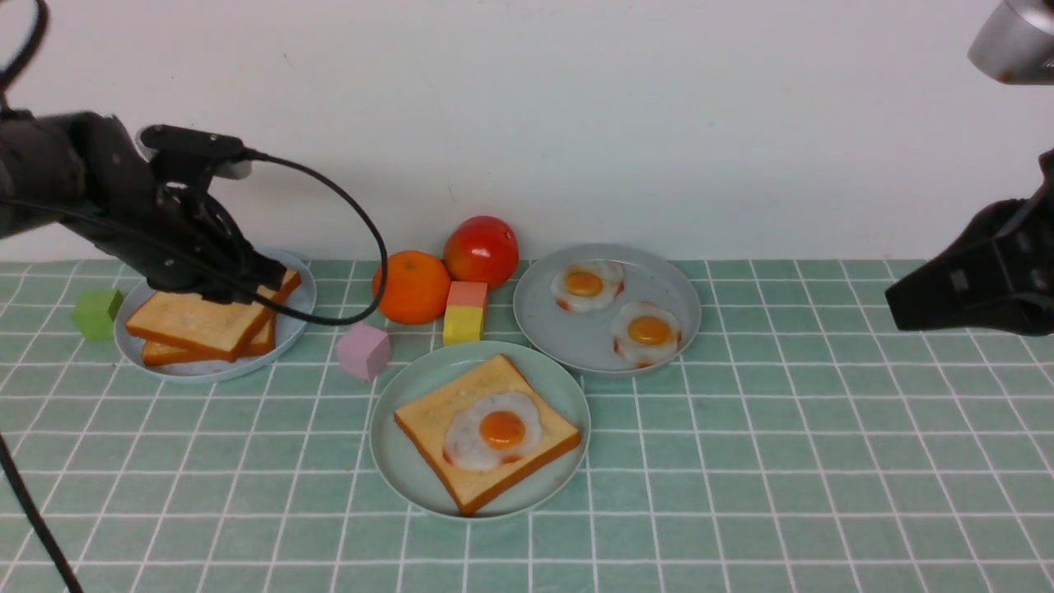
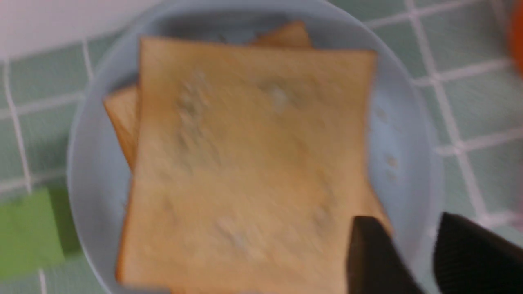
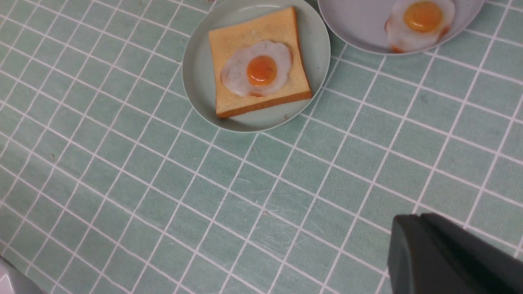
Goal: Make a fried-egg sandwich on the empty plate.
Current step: Use the left arm to grab a slice of bread, then use the left arm to place a slice of bread on the fried egg in the middle
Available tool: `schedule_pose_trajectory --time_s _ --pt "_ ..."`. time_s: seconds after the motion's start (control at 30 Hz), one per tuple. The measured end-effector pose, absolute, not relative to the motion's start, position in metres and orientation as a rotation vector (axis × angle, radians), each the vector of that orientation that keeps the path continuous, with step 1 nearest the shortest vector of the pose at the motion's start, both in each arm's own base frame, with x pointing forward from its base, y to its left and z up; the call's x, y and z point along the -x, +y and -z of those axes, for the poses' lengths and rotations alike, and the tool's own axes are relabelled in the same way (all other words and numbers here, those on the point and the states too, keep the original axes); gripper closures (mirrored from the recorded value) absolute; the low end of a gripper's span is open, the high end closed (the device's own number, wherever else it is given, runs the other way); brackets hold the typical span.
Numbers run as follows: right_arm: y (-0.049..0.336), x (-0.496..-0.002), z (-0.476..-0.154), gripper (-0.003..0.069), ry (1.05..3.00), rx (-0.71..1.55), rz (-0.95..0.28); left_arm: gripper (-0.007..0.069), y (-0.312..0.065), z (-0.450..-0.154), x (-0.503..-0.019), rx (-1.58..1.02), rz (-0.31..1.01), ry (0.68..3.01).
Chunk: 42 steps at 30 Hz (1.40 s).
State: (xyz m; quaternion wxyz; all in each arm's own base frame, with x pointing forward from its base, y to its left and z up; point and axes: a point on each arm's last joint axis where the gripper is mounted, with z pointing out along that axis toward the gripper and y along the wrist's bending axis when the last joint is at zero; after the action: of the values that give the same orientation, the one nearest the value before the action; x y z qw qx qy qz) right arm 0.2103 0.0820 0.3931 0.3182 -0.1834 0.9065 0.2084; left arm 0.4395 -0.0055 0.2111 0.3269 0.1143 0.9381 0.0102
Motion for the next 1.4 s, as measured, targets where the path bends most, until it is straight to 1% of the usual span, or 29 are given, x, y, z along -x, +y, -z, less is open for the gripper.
schedule_pose_trajectory --time_s 0.07,0.1,0.13,0.27,0.43,0.5,0.57,0.6,0.73,0.77,0.83,0.87,0.97,1.0,1.03,1.1,1.17,1.2,1.3,1.33,1.4 --pt "0.082 -0.21 -0.393 0.0622 2.384 0.482 -0.551 0.0284 -0.004 -0.201 -0.446 -0.311 -0.052 2.436" --pt "0.083 -0.21 -0.393 0.0619 2.385 0.481 -0.558 0.0251 -0.004 -0.19 -0.451 -0.312 -0.065 2.42" --pt "0.083 -0.21 -0.393 0.0618 2.386 0.482 -0.562 0.024 -0.004 -0.187 -0.452 -0.312 -0.067 2.418" --pt "0.084 -0.208 -0.393 0.0616 2.393 0.482 -0.595 0.023 -0.003 -0.168 -0.457 -0.311 -0.068 2.432" --pt "0.087 -0.207 -0.395 0.0611 2.389 0.474 -0.645 0.0232 -0.003 -0.163 -0.461 -0.314 -0.073 2.43" --pt "0.087 -0.207 -0.395 0.0607 2.389 0.473 -0.653 0.0256 -0.003 -0.161 -0.461 -0.315 -0.071 2.437" --pt "0.087 -0.206 -0.395 0.0606 2.393 0.476 -0.655 0.0306 -0.003 -0.16 -0.461 -0.316 -0.07 2.441" --pt "0.087 -0.206 -0.395 0.0605 2.397 0.478 -0.656 0.0363 -0.003 -0.161 -0.461 -0.318 -0.07 2.445" --pt "0.087 -0.202 -0.396 0.0599 2.403 0.488 -0.663 0.0504 -0.004 -0.168 -0.459 -0.319 -0.065 2.448" --pt "0.087 -0.201 -0.396 0.0598 2.404 0.49 -0.664 0.055 -0.004 -0.171 -0.457 -0.319 -0.062 2.453" --pt "0.087 -0.2 -0.396 0.0595 2.404 0.493 -0.664 0.0601 -0.004 -0.181 -0.453 -0.322 -0.058 2.457" --pt "0.087 -0.199 -0.397 0.0594 2.401 0.493 -0.664 0.0605 -0.004 -0.187 -0.451 -0.323 -0.057 2.456" --pt "0.086 -0.197 -0.399 0.059 2.392 0.505 -0.661 0.0605 -0.005 -0.218 -0.441 -0.32 -0.053 2.423" --pt "0.086 -0.197 -0.399 0.0589 2.389 0.507 -0.66 0.0605 -0.005 -0.223 -0.44 -0.319 -0.051 2.418" --pt "0.086 -0.194 -0.401 0.0587 2.377 0.517 -0.654 0.0605 -0.007 -0.238 -0.434 -0.323 -0.045 2.406" --pt "0.085 -0.19 -0.404 0.0584 2.361 0.526 -0.65 0.0605 -0.018 -0.264 -0.42 -0.337 -0.024 2.393" --pt "0.084 -0.185 -0.407 0.0582 2.345 0.53 -0.645 0.0605 -0.039 -0.281 -0.402 -0.379 0.012 2.388" --pt "0.083 -0.184 -0.408 0.0581 2.34 0.531 -0.643 0.0605 -0.049 -0.284 -0.394 -0.411 0.026 2.389" --pt "0.082 -0.18 -0.411 0.0578 2.327 0.534 -0.632 0.0605 -0.09 -0.283 -0.364 -0.582 0.056 2.391" --pt "0.082 -0.178 -0.412 0.0577 2.324 0.537 -0.632 0.0605 -0.11 -0.28 -0.349 -0.686 0.063 2.38" --pt "0.081 -0.175 -0.413 0.0574 2.322 0.542 -0.633 0.0605 -0.141 -0.266 -0.323 -0.885 0.056 2.365"
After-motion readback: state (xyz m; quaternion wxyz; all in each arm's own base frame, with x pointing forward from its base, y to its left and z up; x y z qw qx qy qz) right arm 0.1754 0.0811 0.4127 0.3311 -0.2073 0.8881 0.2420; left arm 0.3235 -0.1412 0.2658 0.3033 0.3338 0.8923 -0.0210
